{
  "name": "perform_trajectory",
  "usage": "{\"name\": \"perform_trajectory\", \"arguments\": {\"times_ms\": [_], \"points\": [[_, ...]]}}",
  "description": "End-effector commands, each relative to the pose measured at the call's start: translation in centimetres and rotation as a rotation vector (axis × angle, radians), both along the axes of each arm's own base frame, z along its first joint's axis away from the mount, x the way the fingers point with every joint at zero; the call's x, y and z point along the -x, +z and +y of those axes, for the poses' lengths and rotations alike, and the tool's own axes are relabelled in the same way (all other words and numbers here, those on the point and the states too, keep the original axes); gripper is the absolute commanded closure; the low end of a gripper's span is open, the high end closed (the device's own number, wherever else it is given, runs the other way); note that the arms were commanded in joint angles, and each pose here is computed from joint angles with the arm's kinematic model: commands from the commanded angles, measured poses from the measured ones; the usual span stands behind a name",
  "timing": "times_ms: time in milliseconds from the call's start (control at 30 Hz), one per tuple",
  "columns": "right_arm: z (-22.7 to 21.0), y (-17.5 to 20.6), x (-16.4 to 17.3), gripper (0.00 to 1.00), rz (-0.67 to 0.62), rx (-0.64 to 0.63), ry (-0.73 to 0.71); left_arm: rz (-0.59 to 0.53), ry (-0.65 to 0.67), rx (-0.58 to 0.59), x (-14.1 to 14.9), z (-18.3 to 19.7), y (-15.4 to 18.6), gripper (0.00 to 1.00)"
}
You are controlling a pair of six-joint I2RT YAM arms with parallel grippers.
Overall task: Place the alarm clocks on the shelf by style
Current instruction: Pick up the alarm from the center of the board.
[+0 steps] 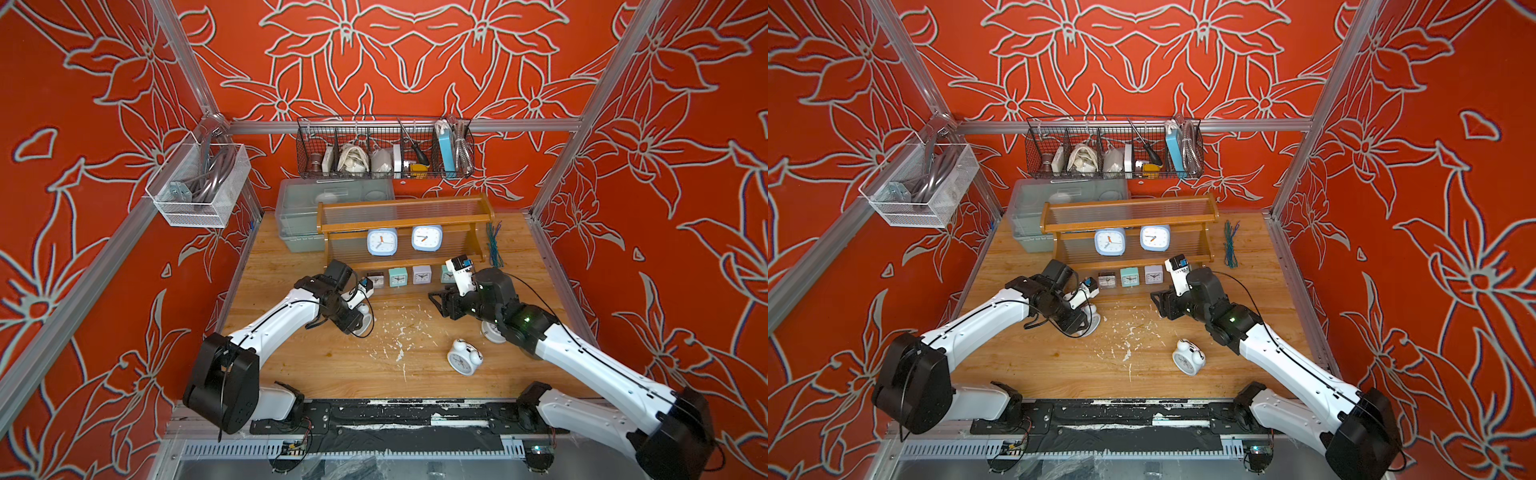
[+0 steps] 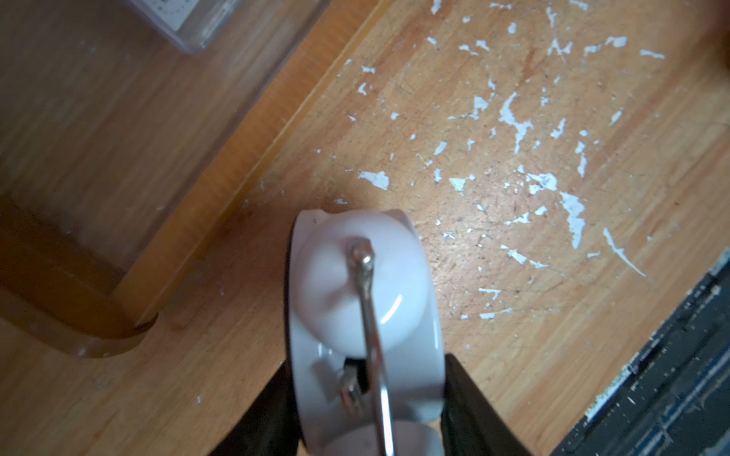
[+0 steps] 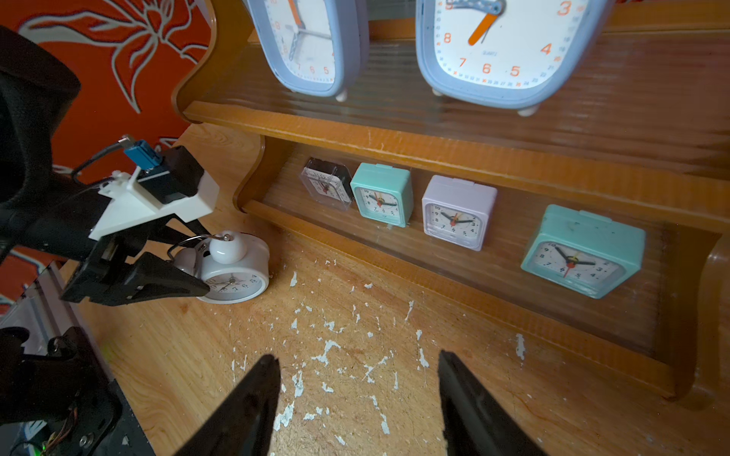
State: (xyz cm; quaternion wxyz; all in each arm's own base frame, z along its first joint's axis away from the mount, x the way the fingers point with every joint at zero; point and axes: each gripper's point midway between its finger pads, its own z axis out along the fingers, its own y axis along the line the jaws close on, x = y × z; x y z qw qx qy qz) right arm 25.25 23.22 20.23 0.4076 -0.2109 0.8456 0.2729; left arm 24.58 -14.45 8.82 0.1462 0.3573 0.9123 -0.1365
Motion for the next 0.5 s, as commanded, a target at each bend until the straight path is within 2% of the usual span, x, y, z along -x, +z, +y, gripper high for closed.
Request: {"name": "perform_trajectory", "arguments": {"times_ms": [0, 167, 467], "points": [[1.8, 0.9, 1.3, 0.33, -0.034, -0.024, 0.139, 0.004, -0.119, 0.112, 1.7, -1.8, 2.5, 0.47], [4.1, 1.8, 4.3, 0.32, -0.019, -0.095, 0.368, 0.006, -0.234, 0.218, 2.9, -3.4, 5.7, 0.47], [5.9, 2.9, 8.1, 0.31, 0.051, -0.229, 0.598, -0.017, -0.337, 0.368, 4.4, -5.2, 9.1, 0.5]]}}
